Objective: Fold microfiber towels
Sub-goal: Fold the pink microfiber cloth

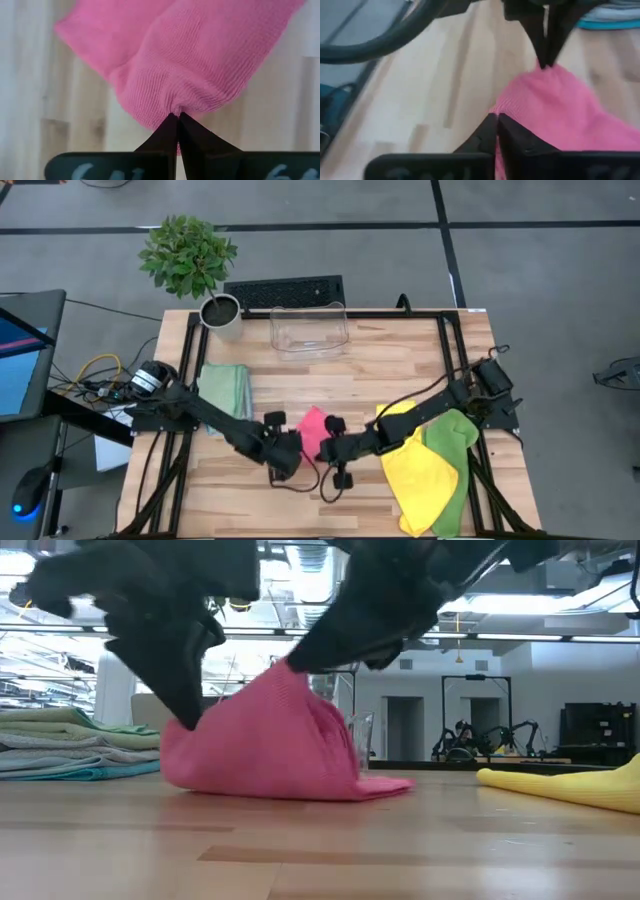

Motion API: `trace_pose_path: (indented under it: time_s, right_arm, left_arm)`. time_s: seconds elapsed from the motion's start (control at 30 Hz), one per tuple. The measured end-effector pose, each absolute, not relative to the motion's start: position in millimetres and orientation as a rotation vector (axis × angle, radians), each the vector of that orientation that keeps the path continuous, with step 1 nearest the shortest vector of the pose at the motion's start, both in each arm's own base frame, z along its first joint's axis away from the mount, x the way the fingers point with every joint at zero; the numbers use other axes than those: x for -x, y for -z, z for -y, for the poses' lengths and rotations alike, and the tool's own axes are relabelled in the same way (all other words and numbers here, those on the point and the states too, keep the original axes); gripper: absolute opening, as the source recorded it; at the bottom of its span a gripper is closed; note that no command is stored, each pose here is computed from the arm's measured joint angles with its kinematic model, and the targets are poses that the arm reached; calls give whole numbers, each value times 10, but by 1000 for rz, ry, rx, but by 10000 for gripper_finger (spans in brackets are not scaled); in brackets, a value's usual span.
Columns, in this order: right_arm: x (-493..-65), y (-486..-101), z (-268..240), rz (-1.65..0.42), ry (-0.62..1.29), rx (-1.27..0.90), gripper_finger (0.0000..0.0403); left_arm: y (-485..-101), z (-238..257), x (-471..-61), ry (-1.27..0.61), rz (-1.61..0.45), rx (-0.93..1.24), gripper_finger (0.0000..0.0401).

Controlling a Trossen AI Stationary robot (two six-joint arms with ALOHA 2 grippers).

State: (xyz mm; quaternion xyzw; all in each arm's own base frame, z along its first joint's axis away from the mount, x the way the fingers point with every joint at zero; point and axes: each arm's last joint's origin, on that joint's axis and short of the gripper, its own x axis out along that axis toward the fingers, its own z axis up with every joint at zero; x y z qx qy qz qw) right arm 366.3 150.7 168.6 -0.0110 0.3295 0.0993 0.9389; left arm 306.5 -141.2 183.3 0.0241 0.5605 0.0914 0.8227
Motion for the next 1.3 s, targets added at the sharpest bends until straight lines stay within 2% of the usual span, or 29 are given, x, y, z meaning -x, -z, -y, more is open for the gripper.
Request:
trace_pose_path:
  time_s: [0.2, 0.47, 0.53, 0.73, 0.87, 1.0, 1.17, 1.3]
  right_arm:
    - [-3672, -1364, -1715, -766, -264, -4, 92]
    - [-3675, -1637, -1965, -682, -325, -4, 168]
    - [-3657, -1688, -2006, -651, -280, 23, 177]
    - [-3743, -1557, -1900, -578, -5, 121, 172]
    - [-3857, -1295, -1888, -557, 8, 73, 159]
    - [-3863, -1011, -1984, -582, -6, 40, 147]
    - [-3828, -828, -2078, -592, -4, 34, 133]
    - [-3842, -813, -2049, -601, 13, 26, 125]
  left_arm:
    - [-1816, 1633, -2979, -154, -1150, -43, 0]
    - [-1823, 1866, -2838, -167, -1103, -55, 0]
    - [-1825, 1918, -2803, -210, -1056, -81, 0]
    - [-1575, 2085, -2789, -256, -1032, -135, 0]
    - [-1282, 2175, -2800, -236, -1108, -135, 0]
    - [-1150, 2205, -2796, -265, -1145, -106, 0]
    - [-1198, 2252, -2732, -323, -1114, -96, 0]
    - [-1386, 2323, -2677, -271, -1139, -159, 0]
